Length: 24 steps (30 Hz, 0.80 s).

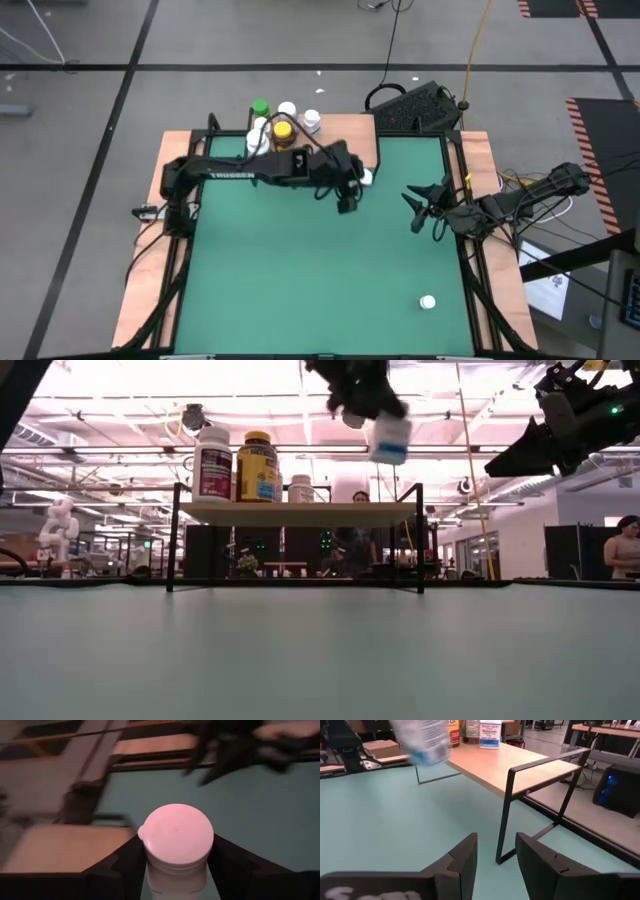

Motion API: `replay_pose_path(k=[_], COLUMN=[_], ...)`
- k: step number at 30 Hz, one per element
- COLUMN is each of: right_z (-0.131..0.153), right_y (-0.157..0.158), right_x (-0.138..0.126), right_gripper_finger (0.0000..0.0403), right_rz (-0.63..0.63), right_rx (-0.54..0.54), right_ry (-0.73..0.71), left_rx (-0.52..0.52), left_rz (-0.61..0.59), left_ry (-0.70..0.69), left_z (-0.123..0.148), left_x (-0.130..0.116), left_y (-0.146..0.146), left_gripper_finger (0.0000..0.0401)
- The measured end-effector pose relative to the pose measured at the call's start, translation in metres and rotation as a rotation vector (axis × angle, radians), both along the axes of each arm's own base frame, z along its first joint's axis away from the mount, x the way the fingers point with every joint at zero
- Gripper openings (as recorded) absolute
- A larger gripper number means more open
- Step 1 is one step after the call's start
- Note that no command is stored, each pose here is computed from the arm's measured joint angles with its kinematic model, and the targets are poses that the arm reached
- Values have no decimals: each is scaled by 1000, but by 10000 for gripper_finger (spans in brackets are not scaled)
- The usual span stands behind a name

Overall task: Pick and place medicine bottles onto shelf by color
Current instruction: Put the top white supplement bottle on the shelf

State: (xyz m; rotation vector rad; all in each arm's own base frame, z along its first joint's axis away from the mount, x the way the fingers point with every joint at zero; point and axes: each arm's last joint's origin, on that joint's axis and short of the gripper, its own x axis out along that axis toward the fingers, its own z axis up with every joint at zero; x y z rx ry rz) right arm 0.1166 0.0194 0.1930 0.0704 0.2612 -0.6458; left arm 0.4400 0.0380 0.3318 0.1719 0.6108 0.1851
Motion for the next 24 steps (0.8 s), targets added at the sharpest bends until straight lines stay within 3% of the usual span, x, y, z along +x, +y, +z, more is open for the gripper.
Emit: replay_pose_path(k=[3, 8, 12, 21, 24], right_z=[0, 0, 0, 1, 2], right_y=[0, 0, 0, 0, 0], right_x=[0, 0, 0, 0, 1], right_gripper_finger=[130, 130, 130, 130, 130], right_rz=[2, 7, 10, 2, 2], right_rx=[-4, -2, -1, 2, 6], right_ry=[3, 4, 5, -10, -21], left_rx=[25, -19, -50, 16, 9], left_rz=[76, 179, 215, 279, 273], left_ry=[36, 114, 89, -40, -32], left_z=[-6, -33, -38, 2, 4], left_x=[-12, -35, -53, -93, -98], left_y=[14, 44, 57, 74, 80], left_gripper_finger=[182, 175, 188, 180, 185])
